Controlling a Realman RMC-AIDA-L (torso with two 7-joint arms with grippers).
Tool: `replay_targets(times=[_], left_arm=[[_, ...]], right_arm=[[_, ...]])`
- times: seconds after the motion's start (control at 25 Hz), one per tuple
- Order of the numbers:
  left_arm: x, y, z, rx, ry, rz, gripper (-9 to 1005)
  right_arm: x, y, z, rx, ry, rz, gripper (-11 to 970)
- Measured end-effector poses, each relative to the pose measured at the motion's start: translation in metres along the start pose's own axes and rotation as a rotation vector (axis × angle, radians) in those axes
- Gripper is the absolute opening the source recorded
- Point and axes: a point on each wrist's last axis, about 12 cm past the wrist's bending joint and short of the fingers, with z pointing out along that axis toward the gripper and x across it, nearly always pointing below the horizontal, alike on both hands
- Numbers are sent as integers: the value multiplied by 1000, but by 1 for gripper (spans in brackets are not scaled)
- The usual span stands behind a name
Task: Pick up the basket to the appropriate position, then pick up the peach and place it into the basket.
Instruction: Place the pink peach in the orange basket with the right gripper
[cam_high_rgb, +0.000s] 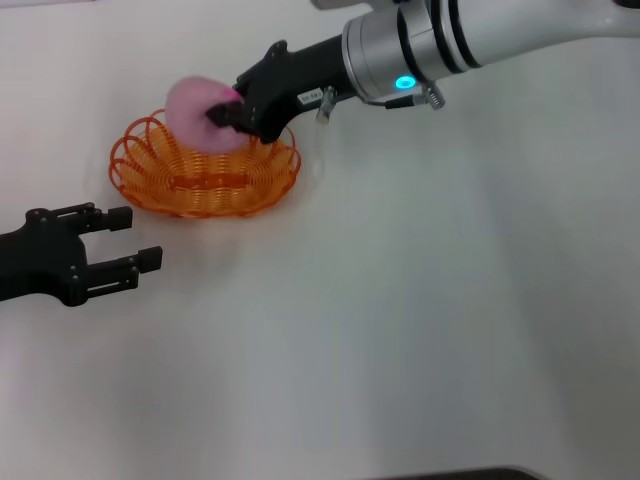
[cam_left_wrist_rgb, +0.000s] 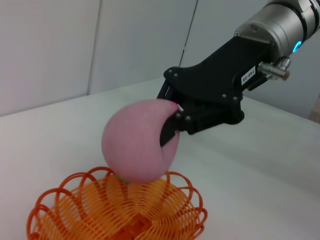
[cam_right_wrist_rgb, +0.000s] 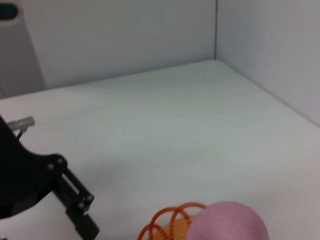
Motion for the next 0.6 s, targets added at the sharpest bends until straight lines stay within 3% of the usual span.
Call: replay_targets(times=[0.16, 0.6], left_arm=[[1, 0, 1, -4, 1, -3, 690], [1, -1, 2, -4, 2, -4, 691]], right_arm=[[0, 2, 3, -11, 26, -13, 72], [-3, 3, 4, -12, 26, -21, 425]])
